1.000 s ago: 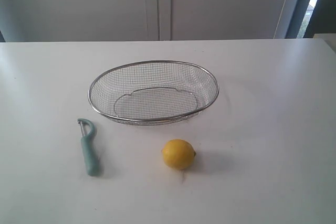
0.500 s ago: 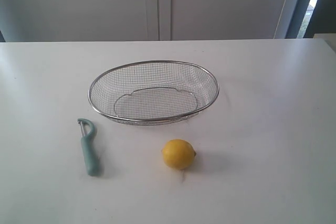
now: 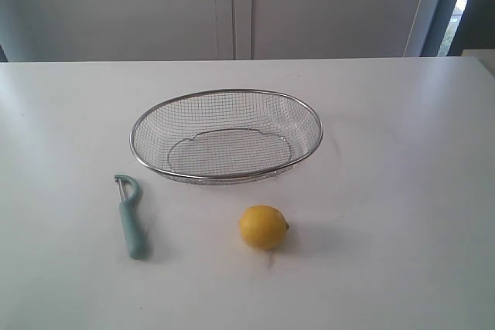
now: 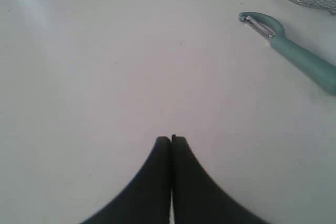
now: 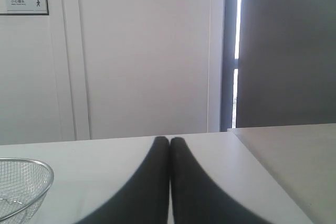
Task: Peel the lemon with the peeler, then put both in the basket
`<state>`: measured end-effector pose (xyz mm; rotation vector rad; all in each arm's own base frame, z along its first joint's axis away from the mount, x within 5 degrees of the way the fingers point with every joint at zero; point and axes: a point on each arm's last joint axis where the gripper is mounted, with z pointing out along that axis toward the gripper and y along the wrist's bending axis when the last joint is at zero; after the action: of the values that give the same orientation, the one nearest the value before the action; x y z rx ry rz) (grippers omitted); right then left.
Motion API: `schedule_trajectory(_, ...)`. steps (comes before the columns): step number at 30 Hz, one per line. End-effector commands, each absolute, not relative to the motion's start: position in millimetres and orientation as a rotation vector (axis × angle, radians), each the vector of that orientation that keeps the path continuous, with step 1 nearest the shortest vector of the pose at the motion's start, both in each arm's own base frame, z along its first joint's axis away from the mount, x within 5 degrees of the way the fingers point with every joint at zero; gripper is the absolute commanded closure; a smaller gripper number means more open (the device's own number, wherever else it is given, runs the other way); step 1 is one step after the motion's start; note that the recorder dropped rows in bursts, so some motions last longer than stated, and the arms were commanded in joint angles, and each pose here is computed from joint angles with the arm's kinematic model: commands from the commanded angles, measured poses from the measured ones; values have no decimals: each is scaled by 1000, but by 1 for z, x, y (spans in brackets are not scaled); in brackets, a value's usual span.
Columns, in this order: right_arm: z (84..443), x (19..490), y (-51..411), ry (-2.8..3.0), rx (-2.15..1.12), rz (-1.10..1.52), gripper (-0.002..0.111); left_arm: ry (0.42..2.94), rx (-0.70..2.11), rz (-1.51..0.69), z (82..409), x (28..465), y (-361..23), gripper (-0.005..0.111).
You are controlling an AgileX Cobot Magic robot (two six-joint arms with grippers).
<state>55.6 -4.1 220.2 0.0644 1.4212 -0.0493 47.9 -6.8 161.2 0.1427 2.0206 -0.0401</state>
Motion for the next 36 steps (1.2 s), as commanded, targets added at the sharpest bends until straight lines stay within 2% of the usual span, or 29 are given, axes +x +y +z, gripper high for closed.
schedule_trajectory(1, 221, 55, -4, 1424, 56, -55, 108, 2029, 141, -38, 158, 48, -7, 107)
schedule_trajectory(19, 255, 47, -4, 1489, 65, -64, 108, 2029, 141, -38, 158, 48, -7, 107)
schedule_trajectory(36, 302, 79, -7, 1734, 79, -67, 108, 2029, 141, -38, 158, 48, -7, 107)
